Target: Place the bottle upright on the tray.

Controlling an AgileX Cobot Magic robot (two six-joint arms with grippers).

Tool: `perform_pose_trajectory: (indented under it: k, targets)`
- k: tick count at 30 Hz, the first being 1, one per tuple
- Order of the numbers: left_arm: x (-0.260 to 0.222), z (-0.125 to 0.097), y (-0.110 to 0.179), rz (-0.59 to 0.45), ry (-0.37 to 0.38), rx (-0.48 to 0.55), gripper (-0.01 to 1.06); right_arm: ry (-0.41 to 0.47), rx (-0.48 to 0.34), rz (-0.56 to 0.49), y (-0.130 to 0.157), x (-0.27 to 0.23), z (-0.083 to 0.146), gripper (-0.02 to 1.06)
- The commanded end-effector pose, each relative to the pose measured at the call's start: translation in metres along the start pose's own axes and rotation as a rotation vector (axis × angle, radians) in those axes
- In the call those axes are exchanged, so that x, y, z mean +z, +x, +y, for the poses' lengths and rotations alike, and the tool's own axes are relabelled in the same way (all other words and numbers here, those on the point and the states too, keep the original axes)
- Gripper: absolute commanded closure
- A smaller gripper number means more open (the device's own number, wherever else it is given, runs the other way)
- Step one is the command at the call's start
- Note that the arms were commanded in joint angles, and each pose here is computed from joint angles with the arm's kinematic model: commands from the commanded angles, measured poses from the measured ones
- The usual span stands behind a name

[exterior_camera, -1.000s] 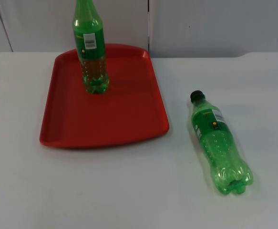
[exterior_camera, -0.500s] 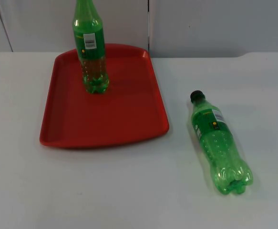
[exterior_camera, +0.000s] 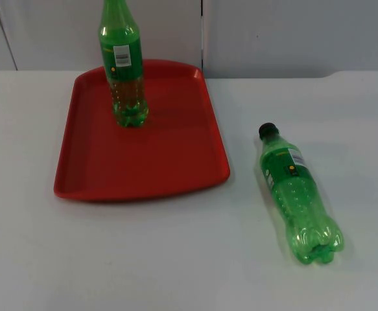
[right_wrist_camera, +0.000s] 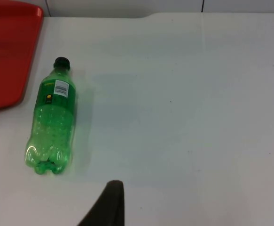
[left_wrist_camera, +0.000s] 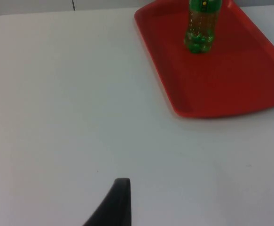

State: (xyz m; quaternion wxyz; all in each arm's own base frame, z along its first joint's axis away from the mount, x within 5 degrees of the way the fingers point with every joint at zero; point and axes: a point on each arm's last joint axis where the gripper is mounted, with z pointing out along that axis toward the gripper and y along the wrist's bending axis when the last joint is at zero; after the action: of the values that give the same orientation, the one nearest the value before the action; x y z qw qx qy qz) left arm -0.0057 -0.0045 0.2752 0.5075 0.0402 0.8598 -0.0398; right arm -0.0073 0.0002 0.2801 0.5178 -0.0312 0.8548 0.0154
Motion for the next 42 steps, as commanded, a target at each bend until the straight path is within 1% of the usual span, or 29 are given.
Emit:
perform_pose_trajectory:
  k: [1,5,7,8,9,12,13,14,16,19,20,24,25,26,30,31,33,35,36,40,41,42]
  targets:
    - [0.000,-0.001,0.000,-0.011,0.012,-0.010,0.00,0.009,-0.002,-0.016,-0.001,-0.001,0.000,0.00]
    - [0.000,-0.001,0.000,-0.011,0.012,-0.010,0.00,0.006,0.000,-0.062,-0.008,-0.007,0.000,0.00]
    - [0.000,-0.001,0.000,-0.011,0.012,-0.010,0.00,0.006,0.000,-0.057,-0.026,-0.006,0.000,0.00]
    - [0.000,-0.001,0.000,-0.011,0.012,-0.010,0.00,0.006,0.000,-0.057,-0.026,-0.006,0.000,0.00]
    - [0.000,-0.001,0.000,-0.011,0.012,-0.010,0.00,0.006,0.000,-0.047,-0.033,-0.004,0.000,0.00]
    - [0.000,-0.001,0.000,-0.011,0.012,-0.010,0.00,-0.002,0.006,0.040,-0.060,0.009,0.000,0.00]
    - [0.000,-0.001,0.000,-0.011,0.012,-0.010,0.00,-0.002,0.006,0.040,-0.060,0.009,0.000,0.00]
    - [0.000,-0.001,0.000,-0.011,0.012,-0.010,0.00,-0.012,0.013,0.067,-0.068,0.014,0.001,0.00]
    - [0.000,-0.001,0.000,-0.011,0.012,-0.010,0.00,-0.025,0.023,0.129,-0.088,0.030,0.001,0.00]
    - [0.000,-0.001,0.000,-0.011,0.012,-0.010,0.00,-0.049,0.009,0.212,-0.116,0.055,0.003,0.00]
    - [0.000,-0.001,0.000,-0.011,0.012,-0.010,0.00,-0.049,0.009,0.212,-0.116,0.055,0.003,0.00]
    - [0.000,-0.001,0.000,-0.011,0.012,-0.010,0.00,-0.079,0.039,0.315,-0.148,0.097,0.005,0.00]
    - [0.000,-0.001,0.000,-0.011,0.012,-0.010,0.00,-0.079,0.039,0.315,-0.148,0.097,0.005,0.00]
    - [0.000,-0.001,0.000,-0.011,0.012,-0.010,0.00,-0.095,0.043,0.354,-0.156,0.114,0.006,0.00]
    - [0.000,-0.001,0.000,-0.011,0.012,-0.010,0.00,-0.121,0.033,0.458,-0.176,0.164,0.008,0.00]
    - [0.000,-0.001,0.000,-0.011,0.012,-0.010,0.00,-0.121,0.033,0.458,-0.176,0.164,0.008,0.00]
    - [0.000,-0.001,0.000,-0.011,0.012,-0.010,0.00,-0.135,0.028,0.507,-0.185,0.188,0.011,0.00]
    - [0.000,-0.001,0.000,-0.011,0.012,-0.010,0.00,-0.154,0.008,0.533,-0.192,0.210,0.018,0.00]
    - [0.000,-0.001,0.000,-0.011,0.012,-0.010,0.00,-0.154,0.008,0.533,-0.192,0.210,0.018,0.00]
    - [0.000,-0.001,0.000,-0.011,0.012,-0.010,0.00,-0.176,-0.059,0.600,-0.203,0.252,0.043,0.00]
    - [0.000,-0.001,0.000,-0.011,0.012,-0.010,0.00,-0.176,-0.059,0.600,-0.203,0.252,0.043,0.00]
    - [0.000,-0.001,0.000,-0.011,0.012,-0.010,0.00,-0.176,-0.083,0.622,-0.205,0.262,0.051,0.00]
